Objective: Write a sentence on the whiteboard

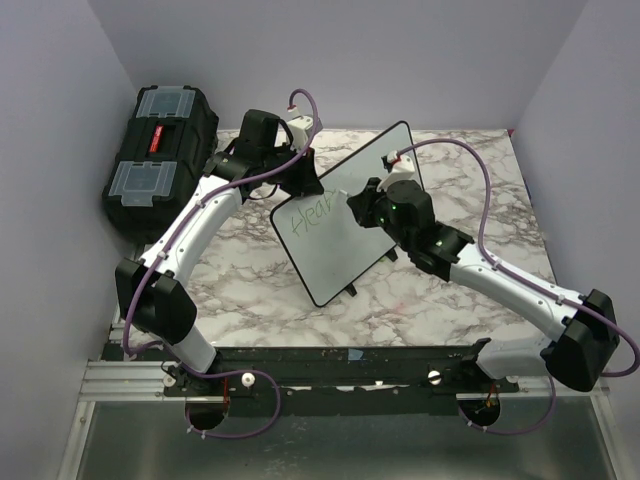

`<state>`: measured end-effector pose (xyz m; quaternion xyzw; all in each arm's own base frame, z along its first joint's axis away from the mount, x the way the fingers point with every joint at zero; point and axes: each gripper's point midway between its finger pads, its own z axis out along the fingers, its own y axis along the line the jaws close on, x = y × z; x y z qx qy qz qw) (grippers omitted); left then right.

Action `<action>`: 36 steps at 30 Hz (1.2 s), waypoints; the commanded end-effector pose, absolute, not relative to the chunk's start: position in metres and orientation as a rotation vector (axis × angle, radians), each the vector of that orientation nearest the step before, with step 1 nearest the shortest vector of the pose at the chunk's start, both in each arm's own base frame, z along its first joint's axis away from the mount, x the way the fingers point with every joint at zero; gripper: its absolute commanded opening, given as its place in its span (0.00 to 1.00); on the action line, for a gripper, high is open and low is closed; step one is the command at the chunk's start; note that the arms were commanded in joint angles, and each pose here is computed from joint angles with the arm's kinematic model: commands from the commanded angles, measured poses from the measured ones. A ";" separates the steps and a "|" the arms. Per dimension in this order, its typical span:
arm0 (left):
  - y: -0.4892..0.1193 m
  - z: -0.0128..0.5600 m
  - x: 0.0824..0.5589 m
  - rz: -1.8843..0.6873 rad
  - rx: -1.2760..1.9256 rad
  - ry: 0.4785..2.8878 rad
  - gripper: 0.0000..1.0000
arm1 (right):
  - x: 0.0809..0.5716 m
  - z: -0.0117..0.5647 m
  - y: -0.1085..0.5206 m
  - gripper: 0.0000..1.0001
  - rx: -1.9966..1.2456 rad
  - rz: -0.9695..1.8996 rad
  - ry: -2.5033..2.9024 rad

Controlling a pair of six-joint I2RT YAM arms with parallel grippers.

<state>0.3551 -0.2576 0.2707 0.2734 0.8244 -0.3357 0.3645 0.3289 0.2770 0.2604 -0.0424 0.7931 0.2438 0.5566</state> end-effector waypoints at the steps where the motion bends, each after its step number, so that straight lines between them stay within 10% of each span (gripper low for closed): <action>1: -0.250 0.290 0.366 -0.763 0.746 2.011 0.00 | 0.339 0.248 0.270 0.01 -0.080 0.509 1.883; 36: -0.249 0.291 0.365 -0.758 0.735 2.015 0.00 | 0.346 0.308 0.271 0.01 -0.105 0.587 1.742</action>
